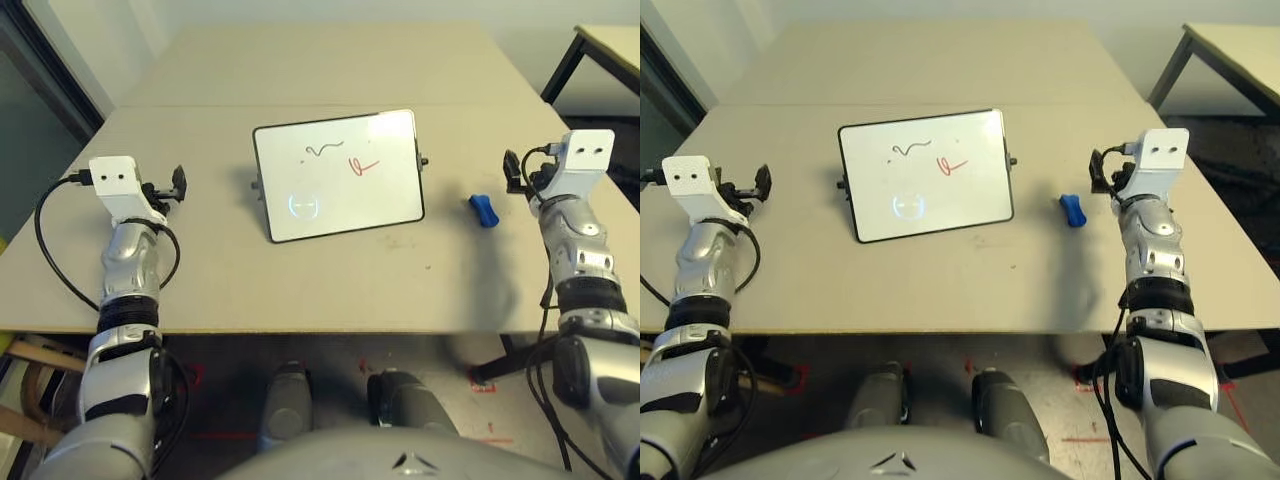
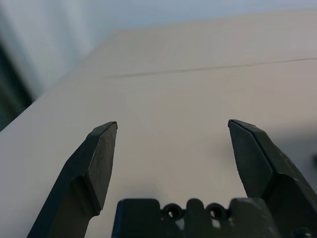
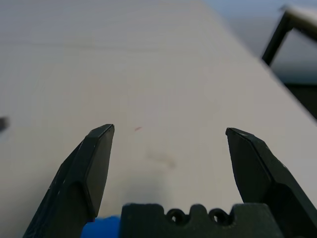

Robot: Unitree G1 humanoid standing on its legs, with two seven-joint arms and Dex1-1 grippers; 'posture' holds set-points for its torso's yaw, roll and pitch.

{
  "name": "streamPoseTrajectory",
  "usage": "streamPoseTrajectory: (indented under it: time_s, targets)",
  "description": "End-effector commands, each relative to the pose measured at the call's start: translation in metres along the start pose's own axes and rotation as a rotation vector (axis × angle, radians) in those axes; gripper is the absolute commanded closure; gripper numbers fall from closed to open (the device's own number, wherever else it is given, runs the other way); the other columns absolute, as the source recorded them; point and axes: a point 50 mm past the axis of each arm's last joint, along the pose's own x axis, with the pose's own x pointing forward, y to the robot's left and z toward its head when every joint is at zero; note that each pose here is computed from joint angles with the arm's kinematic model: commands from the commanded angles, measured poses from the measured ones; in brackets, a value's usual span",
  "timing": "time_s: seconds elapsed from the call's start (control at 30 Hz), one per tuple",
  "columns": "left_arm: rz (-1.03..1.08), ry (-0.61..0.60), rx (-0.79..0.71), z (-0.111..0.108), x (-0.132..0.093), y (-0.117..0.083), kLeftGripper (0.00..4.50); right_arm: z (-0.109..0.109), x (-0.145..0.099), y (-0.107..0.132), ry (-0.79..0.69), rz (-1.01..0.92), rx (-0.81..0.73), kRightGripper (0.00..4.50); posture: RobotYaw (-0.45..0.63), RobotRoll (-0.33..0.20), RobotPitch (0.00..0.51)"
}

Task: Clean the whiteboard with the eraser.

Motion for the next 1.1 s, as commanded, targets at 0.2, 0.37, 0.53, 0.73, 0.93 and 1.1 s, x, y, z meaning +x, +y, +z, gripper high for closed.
streamPoseTrajectory:
  time_s: [0.2,0.37,0.53,0.73,0.93,1.1]
  targets:
    - [-0.392,-0.009,-0.059,0.03,-0.013,0.006,0.0,0.002,-0.011,0.025,0.294,0.181,-0.005,0.02,0.24,0.0,0.05]
    - [-0.704,0.077,-0.073,0.049,-0.033,0.002,0.0,0.007,-0.012,0.03,0.345,0.202,-0.039,0.02,0.25,0.0,0.047]
    - [-0.951,0.204,-0.13,0.063,-0.054,-0.006,0.0,0.003,-0.012,0.029,0.393,0.203,-0.074,0.02,0.25,0.0,0.044]
    - [-1.067,0.252,-0.125,0.062,-0.057,-0.02,0.0,-0.009,-0.009,0.028,0.457,0.22,-0.026,0.02,0.25,0.0,0.042]
    - [-1.136,0.244,-0.125,0.065,-0.05,-0.031,0.0,-0.026,-0.004,0.024,0.52,0.191,-0.023,0.02,0.26,0.0,0.04]
    - [-1.181,0.228,-0.104,0.068,-0.048,-0.035,0.0,-0.027,-0.003,0.023,0.522,0.186,-0.022,0.4,0.26,0.0,0.041]
